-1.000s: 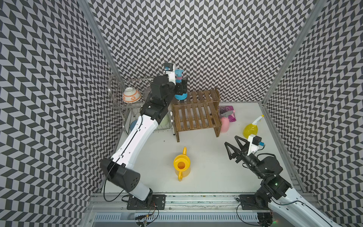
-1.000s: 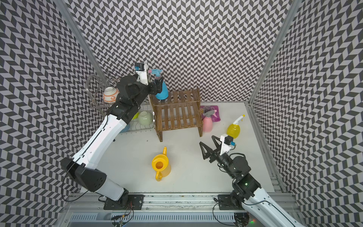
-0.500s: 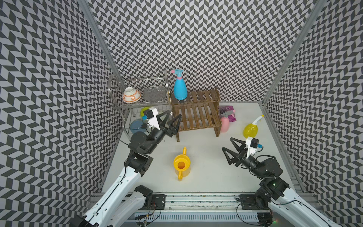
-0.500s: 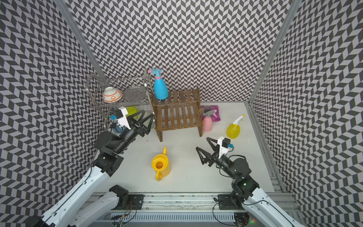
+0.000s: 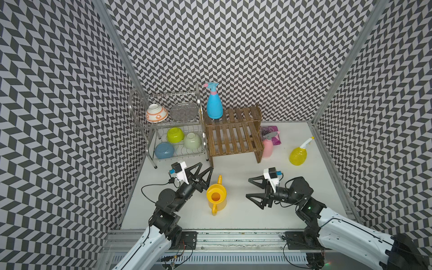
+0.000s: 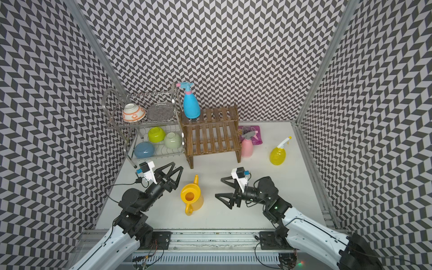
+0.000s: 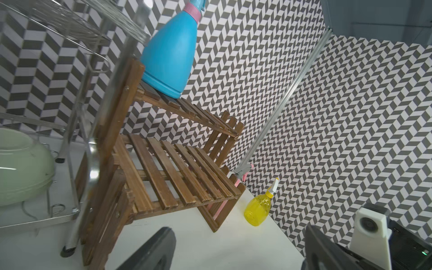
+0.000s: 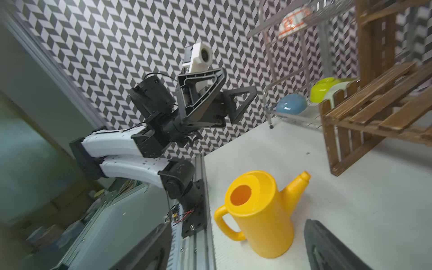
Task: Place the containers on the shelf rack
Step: 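Pick up a container from the center of the board.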
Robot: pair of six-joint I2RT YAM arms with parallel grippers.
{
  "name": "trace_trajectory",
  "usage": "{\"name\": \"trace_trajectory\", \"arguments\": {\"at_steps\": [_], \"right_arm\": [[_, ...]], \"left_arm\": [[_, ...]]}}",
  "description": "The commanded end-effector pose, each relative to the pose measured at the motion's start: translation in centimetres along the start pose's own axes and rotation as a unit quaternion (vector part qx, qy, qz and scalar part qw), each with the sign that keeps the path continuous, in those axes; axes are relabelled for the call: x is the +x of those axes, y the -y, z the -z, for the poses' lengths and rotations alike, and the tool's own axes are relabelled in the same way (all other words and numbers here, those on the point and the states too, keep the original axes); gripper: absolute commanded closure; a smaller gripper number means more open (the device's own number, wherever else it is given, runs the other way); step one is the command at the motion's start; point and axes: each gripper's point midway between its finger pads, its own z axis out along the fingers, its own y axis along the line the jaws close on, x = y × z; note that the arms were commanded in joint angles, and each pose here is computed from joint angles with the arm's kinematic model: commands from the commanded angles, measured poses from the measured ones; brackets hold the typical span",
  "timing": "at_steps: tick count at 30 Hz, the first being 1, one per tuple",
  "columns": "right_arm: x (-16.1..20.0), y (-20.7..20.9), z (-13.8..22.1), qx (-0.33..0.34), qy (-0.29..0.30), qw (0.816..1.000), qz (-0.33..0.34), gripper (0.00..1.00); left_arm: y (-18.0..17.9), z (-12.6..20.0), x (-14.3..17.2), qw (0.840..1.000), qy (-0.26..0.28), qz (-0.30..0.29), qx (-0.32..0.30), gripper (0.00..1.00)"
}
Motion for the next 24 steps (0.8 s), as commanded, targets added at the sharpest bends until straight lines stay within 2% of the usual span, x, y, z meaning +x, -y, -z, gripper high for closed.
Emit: {"name": "trace_trajectory", "arguments": {"at_steps": [1,8,13,24], "right_arm": [[0.3,0.3,-1.6,0.065,-0.019,0.998,0.007,0.09],[5.6,-2.4,-4.1,0.112,-0.091,0.989,-0.038,0.1],[8.1,-3.2,-5.9,0.153,-0.114,0.979,-0.075,0.09],[11.8,-2.2,-9.7,0.326,-0.139,0.928,-0.115,0.04]], "left_arm": [[-2.9,1.0,0.1,0.997,0.025,0.011,-0.071,0.05],[-4.6,1.4,0.8,0.994,0.025,0.026,-0.108,0.03],[-6.3,1.8,0.8,0.986,0.035,0.052,-0.154,0.02],[-9.0,3.6,0.0,0.965,0.076,0.089,-0.233,0.03]]}}
